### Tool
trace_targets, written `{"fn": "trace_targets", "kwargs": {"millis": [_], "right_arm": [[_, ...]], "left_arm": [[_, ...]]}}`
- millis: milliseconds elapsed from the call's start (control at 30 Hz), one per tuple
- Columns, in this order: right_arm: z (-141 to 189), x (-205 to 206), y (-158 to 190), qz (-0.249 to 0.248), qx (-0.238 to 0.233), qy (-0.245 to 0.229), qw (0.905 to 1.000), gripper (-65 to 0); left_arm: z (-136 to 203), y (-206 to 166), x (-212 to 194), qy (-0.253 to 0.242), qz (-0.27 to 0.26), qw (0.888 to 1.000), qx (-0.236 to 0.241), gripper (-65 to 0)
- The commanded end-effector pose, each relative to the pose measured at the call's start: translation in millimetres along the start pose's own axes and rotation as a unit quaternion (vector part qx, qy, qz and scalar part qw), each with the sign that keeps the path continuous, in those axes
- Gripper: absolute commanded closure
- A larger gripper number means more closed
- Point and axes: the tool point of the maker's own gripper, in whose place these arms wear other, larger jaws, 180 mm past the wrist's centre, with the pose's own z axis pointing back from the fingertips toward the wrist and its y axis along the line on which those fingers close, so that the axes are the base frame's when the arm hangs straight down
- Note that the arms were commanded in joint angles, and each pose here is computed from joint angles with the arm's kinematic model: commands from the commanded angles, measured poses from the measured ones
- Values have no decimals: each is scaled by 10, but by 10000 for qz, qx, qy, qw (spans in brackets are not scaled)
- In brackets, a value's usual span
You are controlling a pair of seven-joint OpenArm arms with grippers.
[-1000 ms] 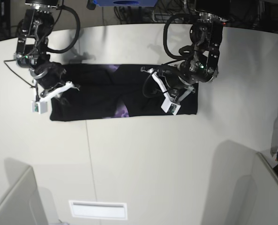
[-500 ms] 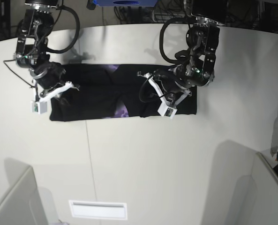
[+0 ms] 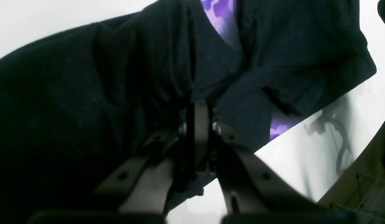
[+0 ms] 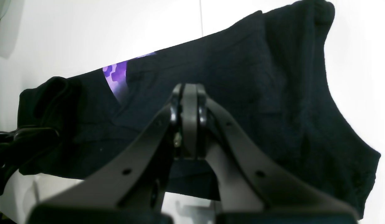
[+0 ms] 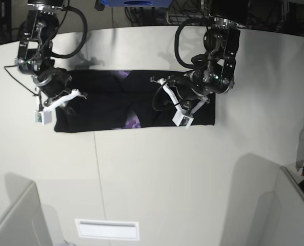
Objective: Fold the T-shirt properly
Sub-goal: 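Grasp the strip end with the left gripper and fold it toward the right gripper, then release the left gripper and press the folded strip flat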
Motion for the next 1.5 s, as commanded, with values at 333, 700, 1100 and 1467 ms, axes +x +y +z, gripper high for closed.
{"fn": "trace_targets", "kwargs": {"millis": [333,700,1100,1467], "right_arm": [[24,142,37,44,77,-239,9997,0],[71,275,-109,-266,-120,-501,9983,0],[39,431,-848,-592,-745,365,9948,-372],[-127,173,-1106,-189,-444,1375,9893,-374]], "left_arm": [[31,-62,135,-216,-53,9997,-102,-35],[205,-186,314,-640,-99,9977,-173,-541],[1529,1704,-235,-873,535,9700,2206,0],[1847,2414,-722,-665,1019,9540,2742,0]]}}
